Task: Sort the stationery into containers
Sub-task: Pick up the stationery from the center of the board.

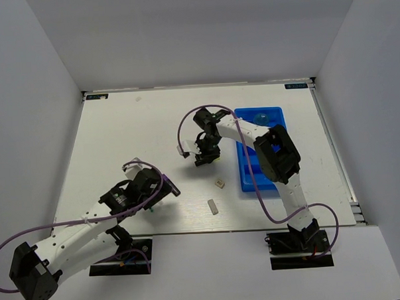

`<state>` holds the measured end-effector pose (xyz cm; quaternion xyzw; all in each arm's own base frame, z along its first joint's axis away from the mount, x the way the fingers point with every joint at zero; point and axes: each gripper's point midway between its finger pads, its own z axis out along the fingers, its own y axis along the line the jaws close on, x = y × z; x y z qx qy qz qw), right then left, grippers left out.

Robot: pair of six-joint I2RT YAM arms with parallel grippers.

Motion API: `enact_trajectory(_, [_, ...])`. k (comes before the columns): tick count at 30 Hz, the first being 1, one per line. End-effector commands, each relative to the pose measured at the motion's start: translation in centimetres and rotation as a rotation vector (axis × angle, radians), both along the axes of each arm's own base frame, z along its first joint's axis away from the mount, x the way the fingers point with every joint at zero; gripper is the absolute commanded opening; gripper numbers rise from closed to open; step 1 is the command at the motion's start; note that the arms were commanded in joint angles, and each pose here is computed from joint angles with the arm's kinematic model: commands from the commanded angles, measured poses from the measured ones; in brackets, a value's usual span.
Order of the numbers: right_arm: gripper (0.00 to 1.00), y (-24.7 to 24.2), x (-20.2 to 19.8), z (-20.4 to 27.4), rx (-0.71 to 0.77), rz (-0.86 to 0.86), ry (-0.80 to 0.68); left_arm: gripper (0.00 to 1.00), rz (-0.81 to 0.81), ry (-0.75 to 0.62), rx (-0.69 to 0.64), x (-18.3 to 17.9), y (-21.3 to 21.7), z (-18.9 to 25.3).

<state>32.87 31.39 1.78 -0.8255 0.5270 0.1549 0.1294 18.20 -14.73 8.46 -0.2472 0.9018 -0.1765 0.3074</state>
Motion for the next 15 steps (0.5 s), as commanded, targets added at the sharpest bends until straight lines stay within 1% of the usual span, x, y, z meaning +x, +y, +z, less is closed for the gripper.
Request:
enact_trajectory(1, [0.00, -3.2, -3.1, -4.1, -0.166, 0.003, 0.136, 0.79, 0.025, -0.004, 0.015, 0.0, 0.6, -0.2])
enact_trajectory(7, [0.00, -1.6, -1.8, 0.2, -0.065, -0.077, 0.069, 0.79, 0.018, 0.001, 0.010, 0.1, 0.2, -0.4])
enact_trajectory(8, [0.00, -1.1, -1.3, 1.8, -0.038, -0.084, 0.044, 0.79, 0.017, 0.003, 0.008, 0.2, 0.1, -0.3])
enact_trajectory(15, [0.00, -0.6, -1.2, 6.7, 0.040, -0.128, -0.001, 0.79, 0.011, 0.005, 0.004, 0.4, -0.3, -0.1])
